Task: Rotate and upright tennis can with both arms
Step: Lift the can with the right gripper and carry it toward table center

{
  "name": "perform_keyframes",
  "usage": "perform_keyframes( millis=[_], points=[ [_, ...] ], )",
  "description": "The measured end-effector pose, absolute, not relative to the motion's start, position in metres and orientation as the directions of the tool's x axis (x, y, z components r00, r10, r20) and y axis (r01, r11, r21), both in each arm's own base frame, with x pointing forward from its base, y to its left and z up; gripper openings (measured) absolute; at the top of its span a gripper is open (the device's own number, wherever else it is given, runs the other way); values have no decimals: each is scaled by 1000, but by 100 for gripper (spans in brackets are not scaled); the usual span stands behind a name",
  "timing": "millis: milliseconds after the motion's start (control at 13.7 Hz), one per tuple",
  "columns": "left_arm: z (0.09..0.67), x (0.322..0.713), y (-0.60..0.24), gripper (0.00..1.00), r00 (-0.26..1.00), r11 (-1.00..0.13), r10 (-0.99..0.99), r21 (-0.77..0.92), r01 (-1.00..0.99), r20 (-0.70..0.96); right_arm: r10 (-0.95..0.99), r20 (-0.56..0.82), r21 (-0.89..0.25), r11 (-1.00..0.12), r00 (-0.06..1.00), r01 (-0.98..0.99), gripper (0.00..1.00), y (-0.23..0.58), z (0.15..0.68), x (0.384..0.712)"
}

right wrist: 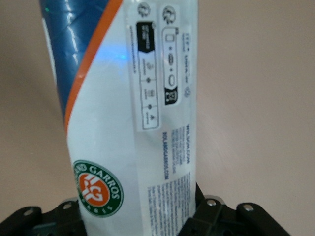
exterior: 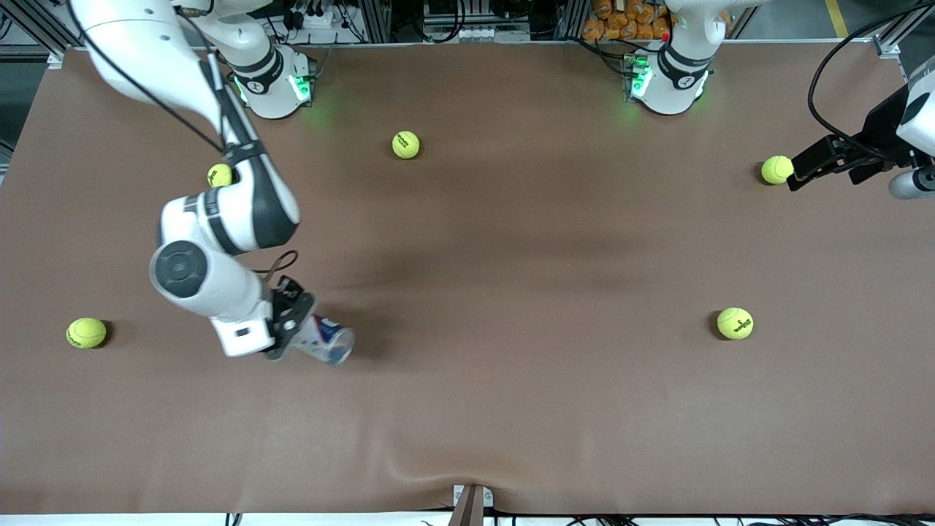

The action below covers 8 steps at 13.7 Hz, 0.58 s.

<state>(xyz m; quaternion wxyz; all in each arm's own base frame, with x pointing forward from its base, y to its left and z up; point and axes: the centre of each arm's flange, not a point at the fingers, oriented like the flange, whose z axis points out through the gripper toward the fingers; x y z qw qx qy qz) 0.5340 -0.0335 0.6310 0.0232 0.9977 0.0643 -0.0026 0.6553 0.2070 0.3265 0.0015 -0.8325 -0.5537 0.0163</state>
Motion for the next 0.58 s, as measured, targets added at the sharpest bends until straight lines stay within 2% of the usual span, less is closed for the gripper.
perform_keyframes(
  millis=[584],
  points=[
    [631, 534, -37, 100, 993, -991, 122, 47, 122, -9, 990, -134, 4, -36, 36, 999, 70, 371, 299, 575]
  ],
)
